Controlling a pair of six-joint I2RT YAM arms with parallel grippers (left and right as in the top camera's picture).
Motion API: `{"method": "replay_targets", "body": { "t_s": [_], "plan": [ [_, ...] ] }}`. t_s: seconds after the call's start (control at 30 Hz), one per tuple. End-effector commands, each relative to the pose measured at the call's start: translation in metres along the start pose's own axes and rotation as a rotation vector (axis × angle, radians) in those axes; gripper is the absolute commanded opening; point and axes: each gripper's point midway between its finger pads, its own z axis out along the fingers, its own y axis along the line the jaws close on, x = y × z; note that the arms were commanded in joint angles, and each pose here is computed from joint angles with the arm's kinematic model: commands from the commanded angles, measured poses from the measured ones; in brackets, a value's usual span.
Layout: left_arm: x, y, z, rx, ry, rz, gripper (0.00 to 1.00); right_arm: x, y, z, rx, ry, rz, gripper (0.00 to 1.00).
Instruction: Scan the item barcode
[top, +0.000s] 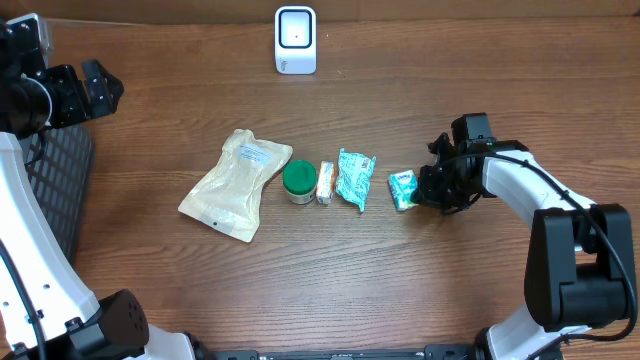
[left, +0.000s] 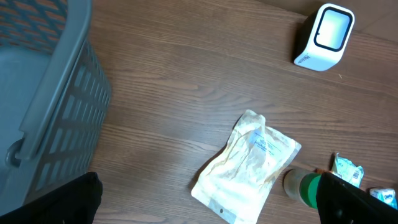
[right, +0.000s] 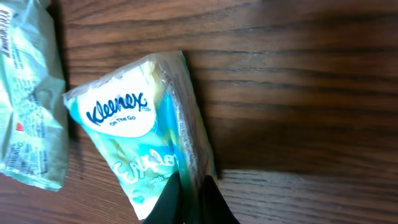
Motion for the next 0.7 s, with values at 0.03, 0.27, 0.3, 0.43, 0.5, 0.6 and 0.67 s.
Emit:
{"method": "replay_targets", "body": {
  "t_s": [0.03, 0.27, 0.3, 0.43, 0.5, 0.6, 0.67],
  "plan": [
    [-0.001, -0.001, 0.001, -0.002, 0.002, 0.017, 1.00, 0.006, 0.020, 0.001, -0.119, 0.034, -0.003, 0.04],
    [-0.001, -0.001, 0.001, -0.002, 0.002, 0.017, 1.00, -0.002, 0.070, -0.044, -0.312, 0.030, -0.069, 0.04],
    [0.000, -0.001, 0.001, -0.001, 0.002, 0.017, 1.00, -0.004, 0.077, -0.053, -0.330, 0.022, -0.077, 0.04],
    [-0.001, -0.001, 0.001, -0.002, 0.002, 0.017, 1.00, -0.008, 0.105, -0.091, -0.426, -0.021, -0.119, 0.04],
    [0.000, -0.001, 0.001, -0.002, 0.002, 0.017, 1.00, -0.005, 0.123, -0.108, -0.517, -0.032, -0.145, 0.04],
    [0.000, -0.001, 0.001, -0.002, 0.002, 0.017, 1.00, 0.000, 0.150, -0.132, -0.690, -0.038, -0.192, 0.04],
    [0.000, -0.001, 0.001, -0.001, 0.002, 0.017, 1.00, 0.002, 0.167, -0.148, -0.821, -0.035, -0.229, 0.04]
  ]
}}
